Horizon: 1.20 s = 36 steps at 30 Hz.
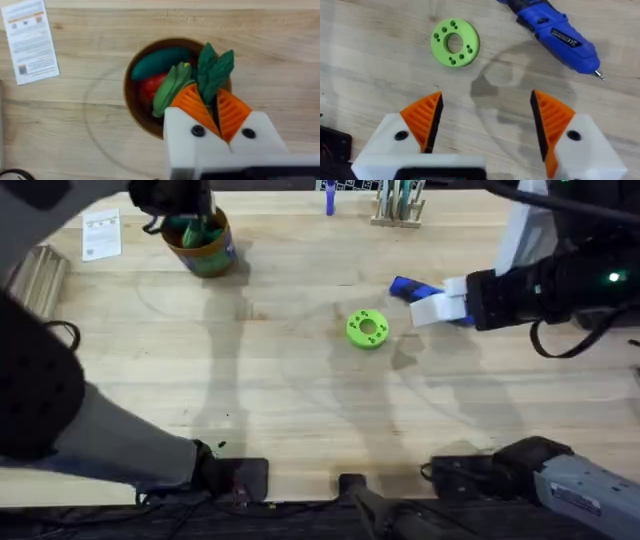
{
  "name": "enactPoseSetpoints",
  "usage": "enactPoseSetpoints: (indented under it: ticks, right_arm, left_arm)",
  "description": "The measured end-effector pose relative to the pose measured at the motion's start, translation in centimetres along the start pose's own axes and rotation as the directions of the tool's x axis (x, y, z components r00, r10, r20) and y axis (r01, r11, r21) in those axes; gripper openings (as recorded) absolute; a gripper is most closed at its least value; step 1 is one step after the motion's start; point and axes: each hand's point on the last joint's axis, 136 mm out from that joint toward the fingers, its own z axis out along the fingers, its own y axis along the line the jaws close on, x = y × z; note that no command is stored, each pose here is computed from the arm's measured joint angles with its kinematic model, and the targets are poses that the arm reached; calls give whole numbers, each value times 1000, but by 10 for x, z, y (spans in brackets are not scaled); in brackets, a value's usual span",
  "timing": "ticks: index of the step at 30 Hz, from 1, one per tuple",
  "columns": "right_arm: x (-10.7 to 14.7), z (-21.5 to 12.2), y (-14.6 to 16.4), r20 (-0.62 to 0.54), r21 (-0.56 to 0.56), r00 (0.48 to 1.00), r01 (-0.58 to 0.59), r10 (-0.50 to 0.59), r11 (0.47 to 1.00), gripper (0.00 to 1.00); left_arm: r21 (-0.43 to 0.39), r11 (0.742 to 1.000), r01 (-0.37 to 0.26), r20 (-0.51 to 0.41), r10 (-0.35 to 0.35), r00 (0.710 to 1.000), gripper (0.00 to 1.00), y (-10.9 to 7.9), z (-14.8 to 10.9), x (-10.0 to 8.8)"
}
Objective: Pick up the gripper from the table and insert it into the empty holder that is missing its gripper. Then pick up a screw, insert it into the mounting hole, and use the screwdriver to tighten it. Finally, clean up the table by picking up the vegetable and placing it into the bucket.
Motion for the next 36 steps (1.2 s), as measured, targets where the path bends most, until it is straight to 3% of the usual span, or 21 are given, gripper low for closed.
enactPoseSetpoints:
  ticks: [4, 10, 11, 17, 23, 27, 31, 36]
  right_arm:
    - [0, 0, 0, 0, 0, 1000, 0, 0, 1000, 991]
    - [0, 0, 0, 0, 0, 1000, 0, 0, 1000, 992]
    - [0, 0, 0, 0, 0, 1000, 0, 0, 1000, 991]
    - [0, 0, 0, 0, 0, 1000, 0, 0, 1000, 992]
    - [-1, -3, 0, 14, -2, 1000, 1, -1, 1000, 992]
    - [-2, -18, 2, 73, -12, 997, 6, -5, 1000, 992]
    - [-3, -38, 4, 152, -25, 988, 14, -10, 1000, 991]
    - [2, -56, 4, 209, -34, 978, 21, -13, 999, 992]
  left_arm:
    - [3, 1000, -5, -25, 5, 1000, 33, -1, 8, 7]
    - [10, 1000, -8, -27, 8, 1000, 927, -2, 1, 7]
    - [12, 1000, -3, -32, 3, 999, 970, -2, 0, 8]
    - [17, 1000, 5, -36, -4, 999, 985, -1, -29, 9]
    - [19, 1000, 7, 9, -8, 1000, 986, 3, -114, 10]
    - [31, 999, 7, 29, -8, 1000, 986, 4, -171, 25]
    - [73, 997, 3, 102, -11, 995, 986, -1, -213, 41]
    - [140, 990, -5, 153, -17, 988, 986, -12, -239, 92]
